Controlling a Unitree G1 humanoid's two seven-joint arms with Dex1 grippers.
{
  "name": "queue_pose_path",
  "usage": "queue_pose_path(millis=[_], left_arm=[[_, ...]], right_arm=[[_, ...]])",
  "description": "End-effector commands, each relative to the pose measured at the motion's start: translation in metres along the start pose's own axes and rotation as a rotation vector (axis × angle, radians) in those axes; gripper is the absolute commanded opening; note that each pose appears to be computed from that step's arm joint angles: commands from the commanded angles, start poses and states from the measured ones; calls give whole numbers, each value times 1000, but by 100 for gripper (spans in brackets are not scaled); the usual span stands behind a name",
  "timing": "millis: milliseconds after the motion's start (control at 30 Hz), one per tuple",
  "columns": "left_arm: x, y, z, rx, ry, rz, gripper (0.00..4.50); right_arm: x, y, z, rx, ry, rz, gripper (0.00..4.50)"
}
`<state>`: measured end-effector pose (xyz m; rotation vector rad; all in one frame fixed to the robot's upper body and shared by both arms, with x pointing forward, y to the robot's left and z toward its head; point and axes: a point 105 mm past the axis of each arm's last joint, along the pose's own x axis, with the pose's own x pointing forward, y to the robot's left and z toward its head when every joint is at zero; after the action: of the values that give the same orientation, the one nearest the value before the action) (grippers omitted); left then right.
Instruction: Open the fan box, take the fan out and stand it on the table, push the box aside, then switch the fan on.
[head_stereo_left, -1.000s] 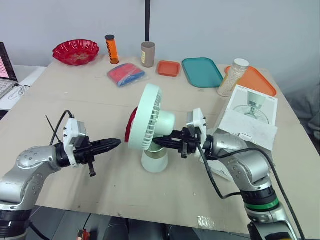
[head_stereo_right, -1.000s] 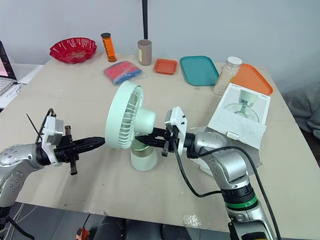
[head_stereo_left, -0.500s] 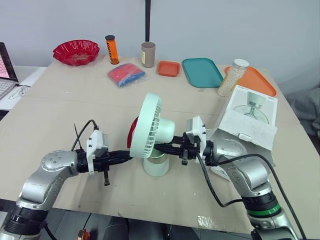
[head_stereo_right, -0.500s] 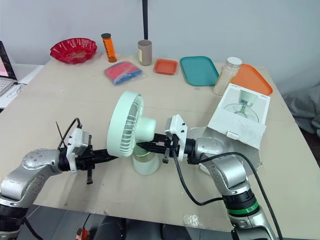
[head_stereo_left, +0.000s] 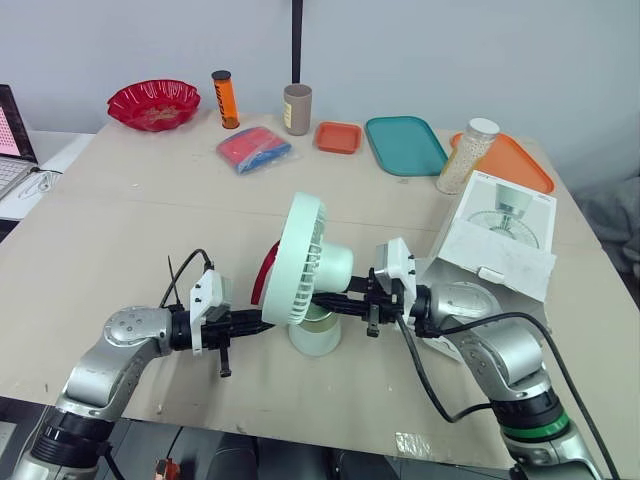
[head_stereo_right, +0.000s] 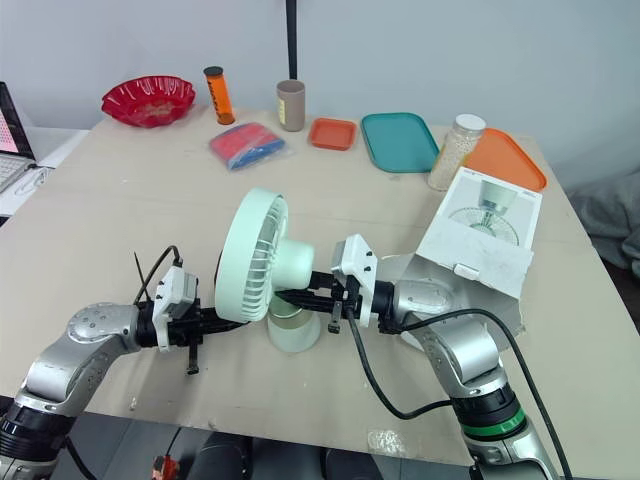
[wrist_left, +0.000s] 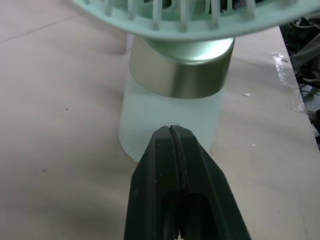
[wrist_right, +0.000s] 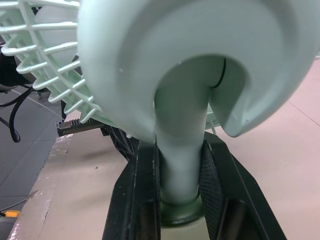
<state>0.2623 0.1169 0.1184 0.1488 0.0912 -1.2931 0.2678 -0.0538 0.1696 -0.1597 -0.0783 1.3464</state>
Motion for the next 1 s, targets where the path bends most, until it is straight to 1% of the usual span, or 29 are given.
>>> queue_pose_path(millis=[33, 467, 1000], left_arm=[[5, -3, 8, 36, -15, -15, 2], [15, -12, 6, 26, -11, -48, 2], [19, -7, 0, 31, 4, -31, 2]], right_arm=[[0, 6, 14, -49, -31, 19, 44], [0, 10, 12, -44, -16, 0, 44], [-4, 18, 9, -35, 9, 0, 44]])
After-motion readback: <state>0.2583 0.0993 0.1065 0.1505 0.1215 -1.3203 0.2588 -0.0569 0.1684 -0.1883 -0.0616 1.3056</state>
